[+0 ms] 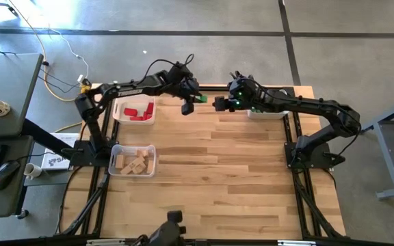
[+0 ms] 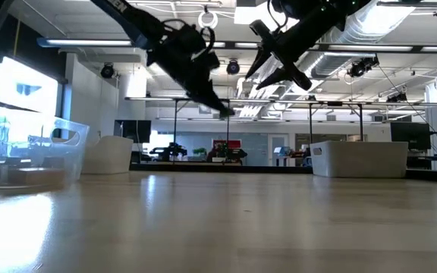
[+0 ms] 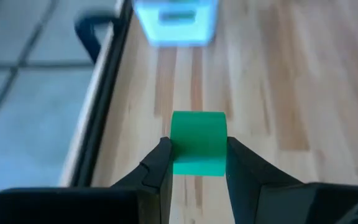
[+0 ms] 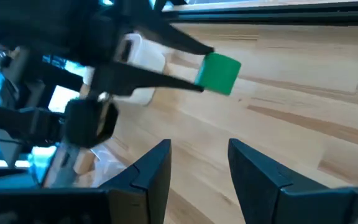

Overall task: Sort & place blocks by color
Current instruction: Put the green half-circle into the right white bin

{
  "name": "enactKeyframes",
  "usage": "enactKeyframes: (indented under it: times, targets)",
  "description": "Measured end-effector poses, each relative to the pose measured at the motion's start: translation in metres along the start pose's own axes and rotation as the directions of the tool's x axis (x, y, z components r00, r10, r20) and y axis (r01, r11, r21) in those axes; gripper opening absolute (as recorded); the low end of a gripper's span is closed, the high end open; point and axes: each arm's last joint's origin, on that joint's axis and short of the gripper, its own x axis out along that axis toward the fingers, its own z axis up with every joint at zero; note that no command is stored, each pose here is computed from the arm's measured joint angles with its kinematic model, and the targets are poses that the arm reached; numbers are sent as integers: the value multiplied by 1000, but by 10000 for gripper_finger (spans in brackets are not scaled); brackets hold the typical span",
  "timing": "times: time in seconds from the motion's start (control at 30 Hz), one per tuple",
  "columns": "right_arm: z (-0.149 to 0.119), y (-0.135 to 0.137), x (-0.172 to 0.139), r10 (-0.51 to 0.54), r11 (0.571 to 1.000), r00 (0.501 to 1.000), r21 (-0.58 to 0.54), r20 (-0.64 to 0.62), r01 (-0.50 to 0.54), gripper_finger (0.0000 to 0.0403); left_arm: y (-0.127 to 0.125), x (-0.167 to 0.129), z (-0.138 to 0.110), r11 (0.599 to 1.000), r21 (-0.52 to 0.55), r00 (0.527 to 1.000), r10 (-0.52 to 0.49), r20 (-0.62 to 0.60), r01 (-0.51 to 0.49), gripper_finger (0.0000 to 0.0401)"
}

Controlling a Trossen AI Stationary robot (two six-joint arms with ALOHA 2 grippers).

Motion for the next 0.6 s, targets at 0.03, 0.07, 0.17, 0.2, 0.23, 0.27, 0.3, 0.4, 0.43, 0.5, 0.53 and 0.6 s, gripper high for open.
enactKeyframes:
  times: [0.03,0.07,0.17,0.2,0.23,0.27,0.3,0.4,0.43,0.5,0.53,0.6]
  targets:
    - [0,0,0,4,1000,1000,12,4,-4,145,-4,-4,6,1000,19,1000,3,25,-4,85]
    - [1,1,0,9,1000,1000,21,8,-9,145,-7,-7,12,999,37,999,8,52,-10,85]
    - [4,4,0,41,999,998,28,39,-42,145,-15,-18,27,997,73,993,14,119,-23,85]
    - [5,6,0,56,998,997,27,52,-57,145,-18,-20,31,996,88,990,16,143,-28,85]
    - [6,7,0,69,997,996,30,64,-71,145,-21,-23,35,994,101,987,16,161,-32,85]
    - [7,8,-1,80,996,994,39,79,-83,145,-23,-24,37,994,107,985,15,171,-34,85]
    - [8,9,-1,90,995,992,42,93,-94,145,-24,-25,39,993,111,984,15,178,-35,85]
    - [10,11,-1,104,993,988,42,118,-109,145,-29,-28,44,991,126,980,14,197,-40,85]
    - [10,11,-1,106,993,987,42,123,-111,145,-30,-28,44,991,127,980,15,198,-40,85]
    - [10,11,-1,105,992,987,58,123,-113,145,-31,-27,45,990,129,981,29,194,-55,85]
    - [10,11,-1,105,991,987,64,120,-113,145,-32,-27,45,989,128,981,42,189,-67,85]
    - [10,12,-1,111,991,987,64,115,-119,145,-31,-27,45,987,132,981,65,182,-90,85]
